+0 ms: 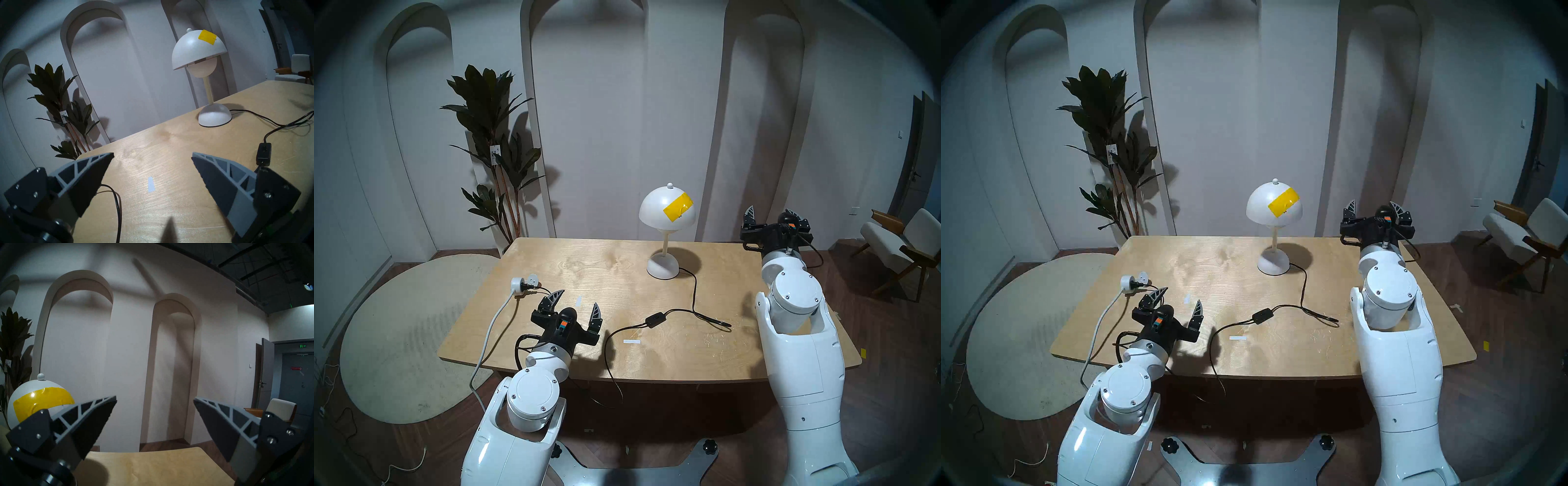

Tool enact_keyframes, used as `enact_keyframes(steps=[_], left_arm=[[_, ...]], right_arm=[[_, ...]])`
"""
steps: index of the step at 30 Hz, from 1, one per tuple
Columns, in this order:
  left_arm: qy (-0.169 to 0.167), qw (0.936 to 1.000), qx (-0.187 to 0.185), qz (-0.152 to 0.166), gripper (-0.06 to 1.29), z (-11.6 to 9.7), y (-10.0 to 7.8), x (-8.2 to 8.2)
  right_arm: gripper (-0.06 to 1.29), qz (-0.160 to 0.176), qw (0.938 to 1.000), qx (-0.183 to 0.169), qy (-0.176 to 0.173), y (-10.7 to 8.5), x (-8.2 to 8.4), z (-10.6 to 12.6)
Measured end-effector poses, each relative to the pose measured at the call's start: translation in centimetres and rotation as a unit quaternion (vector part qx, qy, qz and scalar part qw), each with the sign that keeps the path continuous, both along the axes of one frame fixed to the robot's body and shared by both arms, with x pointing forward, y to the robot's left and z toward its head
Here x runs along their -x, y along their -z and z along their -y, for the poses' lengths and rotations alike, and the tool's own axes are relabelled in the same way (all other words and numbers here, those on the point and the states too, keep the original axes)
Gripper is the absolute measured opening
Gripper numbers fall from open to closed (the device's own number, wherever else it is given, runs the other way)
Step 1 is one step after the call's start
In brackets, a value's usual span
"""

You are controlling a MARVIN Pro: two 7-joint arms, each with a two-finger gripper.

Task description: Turn on the table lamp by pressing the switch

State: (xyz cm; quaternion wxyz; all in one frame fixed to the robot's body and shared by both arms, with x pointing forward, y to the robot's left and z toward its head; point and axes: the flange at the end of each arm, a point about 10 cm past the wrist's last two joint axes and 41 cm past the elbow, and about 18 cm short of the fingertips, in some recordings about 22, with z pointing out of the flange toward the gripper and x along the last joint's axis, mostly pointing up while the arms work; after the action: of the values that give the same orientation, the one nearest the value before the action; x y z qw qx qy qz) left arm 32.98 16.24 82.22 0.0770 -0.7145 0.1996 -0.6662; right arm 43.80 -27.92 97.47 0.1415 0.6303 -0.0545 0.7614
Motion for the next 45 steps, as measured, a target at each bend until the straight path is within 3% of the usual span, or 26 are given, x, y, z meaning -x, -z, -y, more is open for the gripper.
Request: enact_keyframes(steps=[13, 37, 45], left_arm=[[0.0, 0.9995, -0.03, -0.003, 1.25, 0.8, -0.4, -0.5], [0.004, 0.9991, -0.042, 0.002, 1.25, 1.0, -0.8, -1.0], [0.036, 0.997, -0.066, 0.016, 1.25, 2.4, -2.1, -1.9]], right_arm=[[1.23, -0.03, 0.9993, -0.021, 0.006, -1.2, -2.9, 0.3], [1.23, -0.017, 0.9994, -0.025, 0.013, -2.8, -3.5, 0.1], [1.23, -0.017, 0.9995, -0.024, 0.014, -2.8, -3.5, 0.1]])
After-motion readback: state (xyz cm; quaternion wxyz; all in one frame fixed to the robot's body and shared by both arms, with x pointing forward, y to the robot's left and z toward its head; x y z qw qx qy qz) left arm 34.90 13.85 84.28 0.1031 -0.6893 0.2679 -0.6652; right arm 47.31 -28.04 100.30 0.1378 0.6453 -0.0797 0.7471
